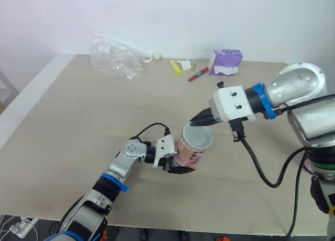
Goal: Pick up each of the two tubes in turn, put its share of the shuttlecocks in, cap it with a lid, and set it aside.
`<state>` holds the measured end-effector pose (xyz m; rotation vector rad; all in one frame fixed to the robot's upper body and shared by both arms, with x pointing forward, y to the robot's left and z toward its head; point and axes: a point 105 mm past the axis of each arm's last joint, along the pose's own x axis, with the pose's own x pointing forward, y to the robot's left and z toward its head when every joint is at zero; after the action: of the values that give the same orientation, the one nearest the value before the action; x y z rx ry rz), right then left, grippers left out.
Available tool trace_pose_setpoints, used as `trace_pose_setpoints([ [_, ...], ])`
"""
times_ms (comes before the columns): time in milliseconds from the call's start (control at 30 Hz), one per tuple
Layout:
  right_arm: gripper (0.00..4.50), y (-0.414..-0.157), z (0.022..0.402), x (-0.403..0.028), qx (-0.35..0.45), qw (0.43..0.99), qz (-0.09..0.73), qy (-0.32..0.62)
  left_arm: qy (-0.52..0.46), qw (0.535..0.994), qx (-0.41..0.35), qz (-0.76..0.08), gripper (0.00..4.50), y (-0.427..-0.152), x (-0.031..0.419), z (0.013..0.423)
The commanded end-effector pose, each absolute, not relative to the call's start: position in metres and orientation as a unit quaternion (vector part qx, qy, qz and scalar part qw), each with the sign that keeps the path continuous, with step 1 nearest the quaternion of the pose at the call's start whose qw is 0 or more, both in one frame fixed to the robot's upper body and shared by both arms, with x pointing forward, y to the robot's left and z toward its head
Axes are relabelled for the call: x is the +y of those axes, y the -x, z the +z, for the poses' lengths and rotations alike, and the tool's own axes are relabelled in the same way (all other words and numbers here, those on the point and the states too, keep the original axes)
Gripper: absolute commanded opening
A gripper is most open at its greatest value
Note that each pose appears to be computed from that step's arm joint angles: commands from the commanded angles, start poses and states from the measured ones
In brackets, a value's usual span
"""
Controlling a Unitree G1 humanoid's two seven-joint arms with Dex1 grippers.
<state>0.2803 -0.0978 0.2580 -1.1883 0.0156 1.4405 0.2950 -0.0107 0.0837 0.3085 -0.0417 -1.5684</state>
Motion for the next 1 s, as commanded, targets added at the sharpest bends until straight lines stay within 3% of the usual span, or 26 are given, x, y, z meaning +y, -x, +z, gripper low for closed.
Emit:
trace_pose_setpoints([
  [33, 0.09, -0.280, 0.264, -0.101, 0.001, 0.592, 0.609, 0.528, -0.149, 0.703, 0.025, -0.695, 3.23, -0.295, -0.004, 0.063],
  [267, 0.09, -0.279, 0.262, -0.103, 0.020, 0.600, 0.614, 0.512, -0.148, 0.702, 0.026, -0.696, 3.23, -0.295, -0.004, 0.063],
  [367, 0.86, -0.278, 0.263, -0.104, 0.024, 0.607, 0.614, 0.504, -0.149, 0.702, 0.027, -0.696, 3.23, -0.294, -0.004, 0.062],
  [533, 3.10, -0.277, 0.269, -0.101, 0.004, 0.616, 0.611, 0.497, -0.150, 0.702, 0.028, -0.695, 3.23, -0.294, -0.004, 0.061],
  [733, 3.10, -0.274, 0.299, -0.107, -0.020, 0.676, 0.602, 0.424, -0.150, 0.703, 0.029, -0.694, 3.23, -0.295, -0.002, 0.062],
  [900, 3.10, -0.249, 0.312, -0.106, -0.006, 0.706, 0.641, 0.300, -0.149, 0.705, 0.029, -0.693, 3.23, -0.295, -0.001, 0.062],
  [1000, 2.26, -0.246, 0.294, -0.105, 0.022, 0.712, 0.642, 0.283, -0.149, 0.704, 0.029, -0.693, 3.23, -0.295, -0.002, 0.062],
])
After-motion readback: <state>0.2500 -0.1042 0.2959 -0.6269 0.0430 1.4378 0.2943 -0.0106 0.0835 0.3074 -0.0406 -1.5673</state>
